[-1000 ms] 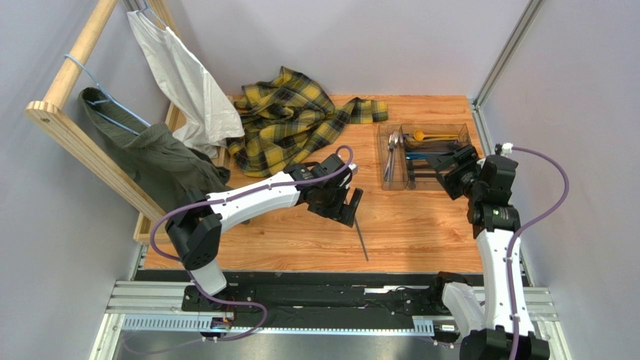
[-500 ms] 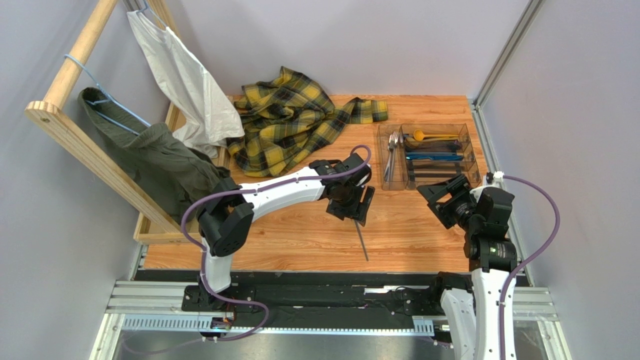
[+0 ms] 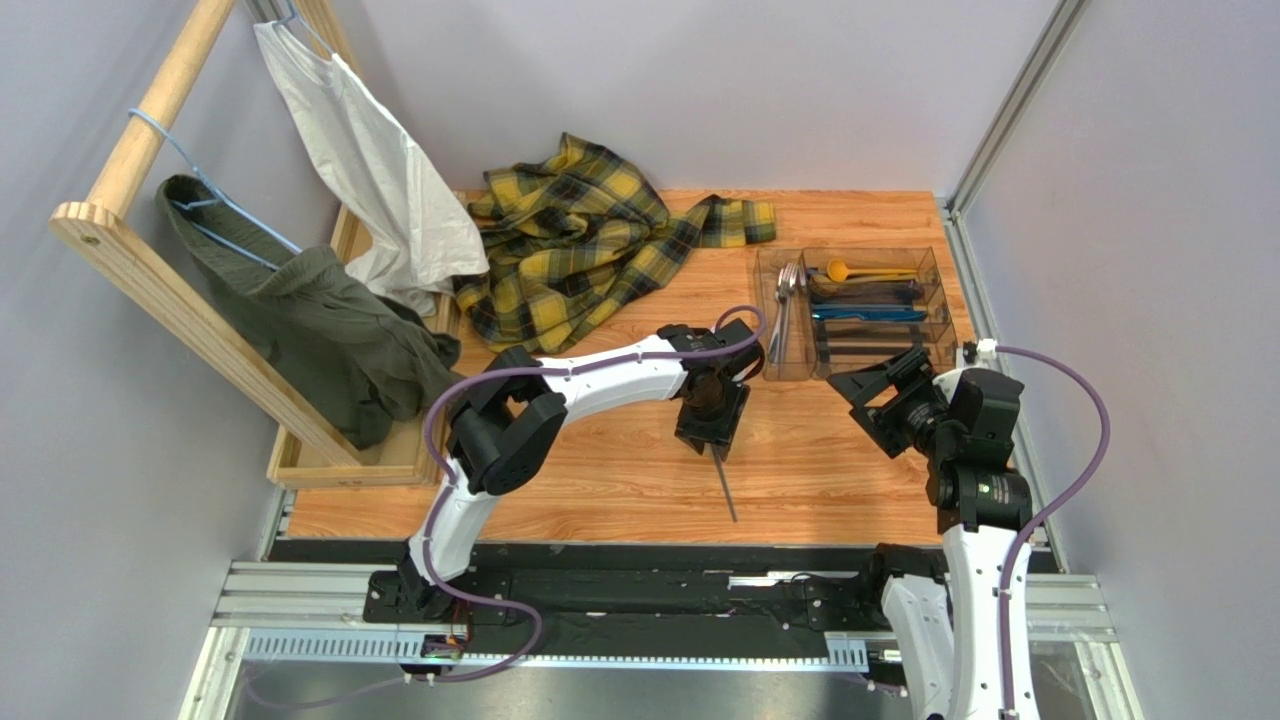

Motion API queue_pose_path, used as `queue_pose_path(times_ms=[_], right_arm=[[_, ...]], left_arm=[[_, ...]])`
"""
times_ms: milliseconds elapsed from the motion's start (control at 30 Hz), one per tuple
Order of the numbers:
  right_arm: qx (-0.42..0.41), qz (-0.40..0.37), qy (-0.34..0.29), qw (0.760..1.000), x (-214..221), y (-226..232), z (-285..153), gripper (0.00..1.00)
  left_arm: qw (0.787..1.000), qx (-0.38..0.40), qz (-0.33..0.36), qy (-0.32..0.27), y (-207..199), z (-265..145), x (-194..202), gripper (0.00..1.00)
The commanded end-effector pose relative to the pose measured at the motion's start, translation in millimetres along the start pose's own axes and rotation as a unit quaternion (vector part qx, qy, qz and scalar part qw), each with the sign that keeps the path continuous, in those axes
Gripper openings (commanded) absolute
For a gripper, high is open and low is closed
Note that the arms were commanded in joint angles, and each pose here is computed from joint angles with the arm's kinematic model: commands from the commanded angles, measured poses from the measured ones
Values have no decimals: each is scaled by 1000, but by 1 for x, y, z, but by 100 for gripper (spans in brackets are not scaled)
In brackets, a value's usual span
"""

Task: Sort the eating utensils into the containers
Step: Pick up the chopstick from the center of the board.

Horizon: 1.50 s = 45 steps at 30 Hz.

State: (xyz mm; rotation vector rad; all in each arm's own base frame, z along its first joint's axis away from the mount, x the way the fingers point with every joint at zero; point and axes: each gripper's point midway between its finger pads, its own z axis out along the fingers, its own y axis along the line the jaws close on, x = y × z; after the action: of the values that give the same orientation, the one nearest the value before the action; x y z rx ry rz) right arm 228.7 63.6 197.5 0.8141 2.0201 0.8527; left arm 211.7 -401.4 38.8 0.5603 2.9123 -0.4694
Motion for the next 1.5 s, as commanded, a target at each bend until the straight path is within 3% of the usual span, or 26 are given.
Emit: queue_pose_path(times_ms=[0,233,367,633,700,900,1167,1467], right_arm=[[-23,-22,-1,999,-3,13,-4,74],[-20,-29,1,999,-2,11,-3,75],[-8,-37,-4,999,-4,9,-7,77],[-8,-36,-5,999,-4,10,-8,78],[-8,-36,-3,999,-4,9,-8,78],[-13,-30,7,999,2,7,-7,78],[-27,-41,16,999,5,11,-7,78],[-30,-32,66,997,18,6,3,80]], left_arm=[[1000,-9,-9,2,-2,4,-4,49],[999,-45,-2,14,8,28,-1,48],[996,-86,17,34,16,37,5,31],[992,-107,30,62,24,55,31,10],[991,-111,32,68,28,56,38,0],[993,-106,37,32,32,40,37,0],[999,-19,32,-32,12,11,24,0],[995,45,26,-82,-8,-31,8,0]])
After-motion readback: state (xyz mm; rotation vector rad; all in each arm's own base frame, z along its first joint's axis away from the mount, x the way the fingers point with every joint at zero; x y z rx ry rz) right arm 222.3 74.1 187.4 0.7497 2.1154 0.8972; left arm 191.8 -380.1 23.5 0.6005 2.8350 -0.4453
